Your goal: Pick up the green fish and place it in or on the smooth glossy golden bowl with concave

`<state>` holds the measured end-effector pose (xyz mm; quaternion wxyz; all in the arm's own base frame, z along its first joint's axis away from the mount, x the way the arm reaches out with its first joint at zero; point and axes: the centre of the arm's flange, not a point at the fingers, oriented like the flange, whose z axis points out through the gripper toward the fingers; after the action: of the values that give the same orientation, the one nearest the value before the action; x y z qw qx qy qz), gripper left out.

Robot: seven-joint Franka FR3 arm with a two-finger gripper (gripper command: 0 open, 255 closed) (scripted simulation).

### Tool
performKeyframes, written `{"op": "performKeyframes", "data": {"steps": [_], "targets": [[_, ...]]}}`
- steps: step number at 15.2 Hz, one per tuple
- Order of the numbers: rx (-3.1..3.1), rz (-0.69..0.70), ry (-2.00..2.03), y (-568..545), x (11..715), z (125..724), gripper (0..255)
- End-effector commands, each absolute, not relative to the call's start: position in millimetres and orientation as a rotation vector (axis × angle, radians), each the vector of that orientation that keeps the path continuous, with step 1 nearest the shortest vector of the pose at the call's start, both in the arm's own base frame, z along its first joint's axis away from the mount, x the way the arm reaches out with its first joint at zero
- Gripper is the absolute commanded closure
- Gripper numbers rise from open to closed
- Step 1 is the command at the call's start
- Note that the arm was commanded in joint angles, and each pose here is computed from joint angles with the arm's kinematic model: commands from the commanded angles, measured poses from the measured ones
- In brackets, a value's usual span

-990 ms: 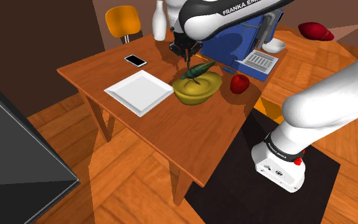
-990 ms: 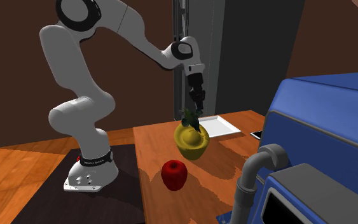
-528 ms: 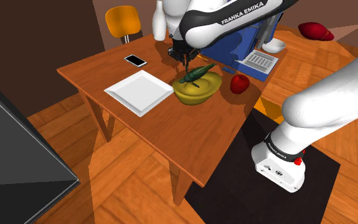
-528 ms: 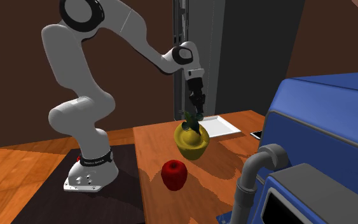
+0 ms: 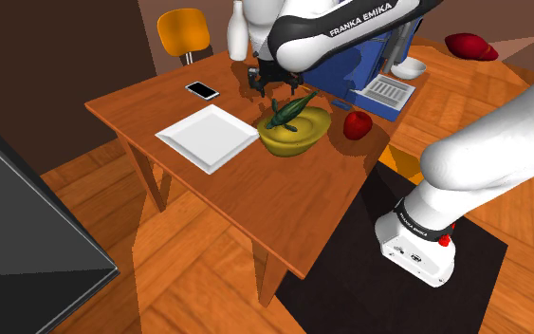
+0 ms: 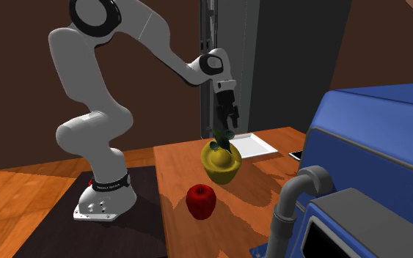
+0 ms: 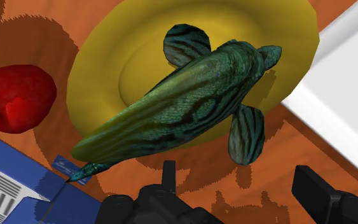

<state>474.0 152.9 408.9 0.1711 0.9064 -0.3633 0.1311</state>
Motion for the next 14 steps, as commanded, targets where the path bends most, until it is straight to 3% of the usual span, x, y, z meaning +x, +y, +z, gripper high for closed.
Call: {"op": "performKeyframes", "data": {"steps": [1,6,14], "targets": [[2.573,0.371,-1.032,153,474,409,0],[2.573,0.371,-1.032,174,467,453,0],[2.573,0.371,-1.032,174,467,453,0]]}}
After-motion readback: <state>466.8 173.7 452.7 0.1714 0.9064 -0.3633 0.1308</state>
